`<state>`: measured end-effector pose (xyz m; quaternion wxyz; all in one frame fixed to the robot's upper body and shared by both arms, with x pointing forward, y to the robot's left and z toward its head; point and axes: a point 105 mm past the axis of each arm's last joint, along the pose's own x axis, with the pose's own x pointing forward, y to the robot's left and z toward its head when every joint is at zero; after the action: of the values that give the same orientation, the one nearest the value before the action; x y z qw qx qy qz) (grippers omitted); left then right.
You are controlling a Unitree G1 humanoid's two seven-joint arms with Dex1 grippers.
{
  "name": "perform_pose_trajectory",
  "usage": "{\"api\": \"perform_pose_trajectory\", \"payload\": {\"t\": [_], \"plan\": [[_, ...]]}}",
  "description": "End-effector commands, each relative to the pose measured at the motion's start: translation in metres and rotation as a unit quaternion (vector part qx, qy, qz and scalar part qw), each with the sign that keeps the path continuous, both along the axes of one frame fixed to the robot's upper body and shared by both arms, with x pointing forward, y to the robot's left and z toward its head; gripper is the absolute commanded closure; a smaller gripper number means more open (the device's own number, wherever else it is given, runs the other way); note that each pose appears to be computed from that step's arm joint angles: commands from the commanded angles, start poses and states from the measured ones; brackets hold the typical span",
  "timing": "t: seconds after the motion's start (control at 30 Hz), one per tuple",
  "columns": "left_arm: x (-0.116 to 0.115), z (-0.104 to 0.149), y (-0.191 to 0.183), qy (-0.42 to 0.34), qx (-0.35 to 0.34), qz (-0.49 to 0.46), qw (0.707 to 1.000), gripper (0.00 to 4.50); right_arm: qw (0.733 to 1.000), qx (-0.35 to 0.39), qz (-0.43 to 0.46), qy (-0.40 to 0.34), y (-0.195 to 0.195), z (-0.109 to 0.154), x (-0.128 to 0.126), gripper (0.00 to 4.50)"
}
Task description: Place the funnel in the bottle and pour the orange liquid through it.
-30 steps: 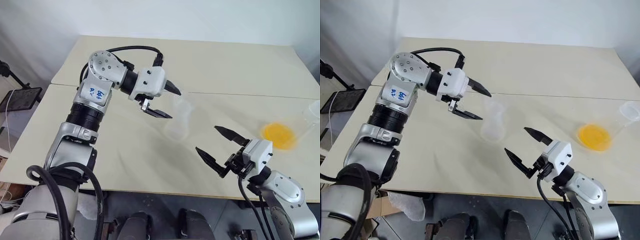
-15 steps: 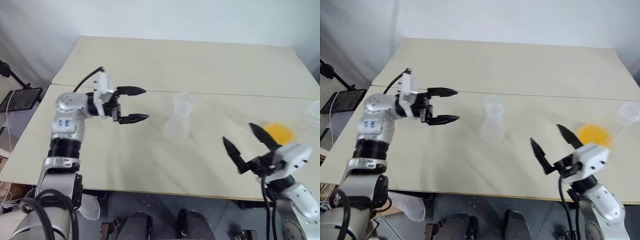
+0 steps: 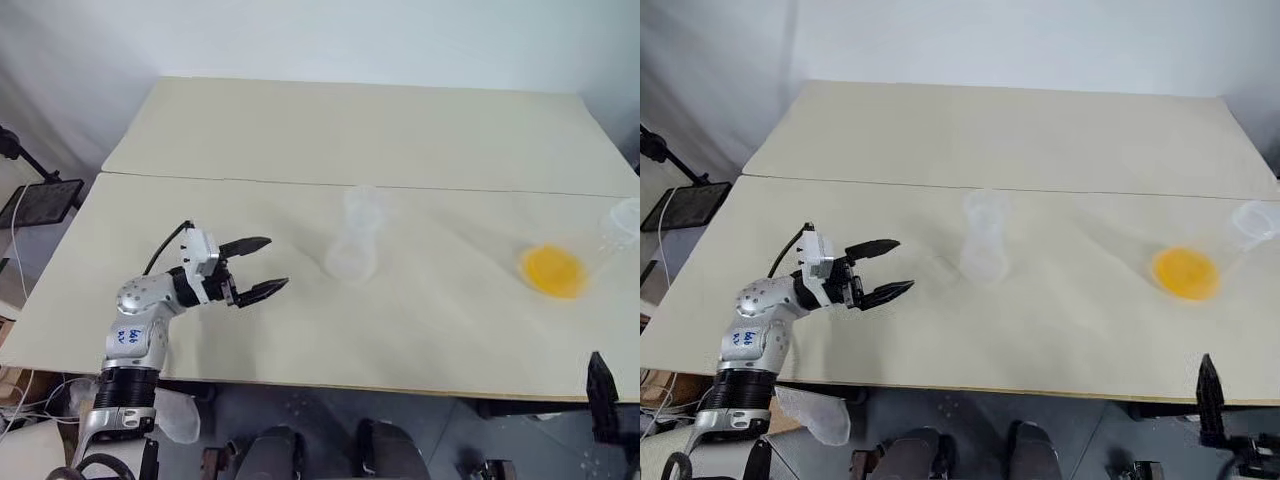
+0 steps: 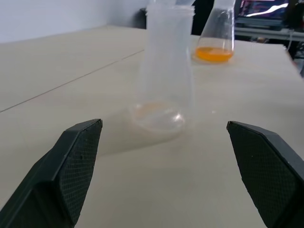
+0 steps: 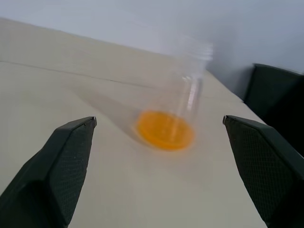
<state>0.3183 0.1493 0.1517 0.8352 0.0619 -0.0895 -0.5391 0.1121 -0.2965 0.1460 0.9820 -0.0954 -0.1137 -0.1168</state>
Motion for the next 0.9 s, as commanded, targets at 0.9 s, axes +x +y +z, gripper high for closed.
{"api": "perform_pose_trajectory", "payload": {"t": [0.9], "plan": [[-0.019, 0.034, -0.015, -0.06, -0.002, -0.031, 0.998, 0.03, 0.994, 0.078, 0.011, -0.08, -0.058, 0.073, 0.144, 0.0]]}}
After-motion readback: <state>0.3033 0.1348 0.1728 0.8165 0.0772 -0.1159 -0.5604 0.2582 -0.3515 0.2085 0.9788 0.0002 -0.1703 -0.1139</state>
